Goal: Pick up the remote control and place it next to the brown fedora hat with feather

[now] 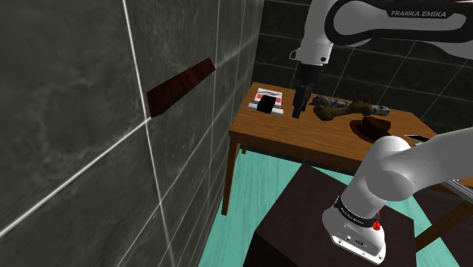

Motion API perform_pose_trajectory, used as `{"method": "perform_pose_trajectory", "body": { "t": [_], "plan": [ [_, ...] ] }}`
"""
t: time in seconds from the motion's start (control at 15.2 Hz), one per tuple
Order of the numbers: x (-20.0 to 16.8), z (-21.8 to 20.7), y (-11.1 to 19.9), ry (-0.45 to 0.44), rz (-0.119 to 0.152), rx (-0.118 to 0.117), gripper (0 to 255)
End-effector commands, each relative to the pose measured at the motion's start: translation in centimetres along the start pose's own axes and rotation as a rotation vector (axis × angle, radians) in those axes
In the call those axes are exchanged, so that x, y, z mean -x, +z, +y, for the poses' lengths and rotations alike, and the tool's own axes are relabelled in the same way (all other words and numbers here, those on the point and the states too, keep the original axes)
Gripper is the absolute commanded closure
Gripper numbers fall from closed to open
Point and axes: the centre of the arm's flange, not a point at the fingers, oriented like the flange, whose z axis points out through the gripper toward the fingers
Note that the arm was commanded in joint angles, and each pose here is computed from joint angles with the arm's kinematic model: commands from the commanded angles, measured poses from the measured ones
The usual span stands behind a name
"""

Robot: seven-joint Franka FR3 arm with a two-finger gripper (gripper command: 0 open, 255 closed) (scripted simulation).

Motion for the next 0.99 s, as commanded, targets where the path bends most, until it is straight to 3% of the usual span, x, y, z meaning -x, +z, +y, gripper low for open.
{"method": "perform_pose_trajectory", "body": {
  "t": [0.0,0.92],
  "plan": [
    [0.0,0.0,0.0,0.000,0.000,0.000,0],
    [-5.9,15.8,4.9,-0.112,0.029,0.056,0]
  ]
}}
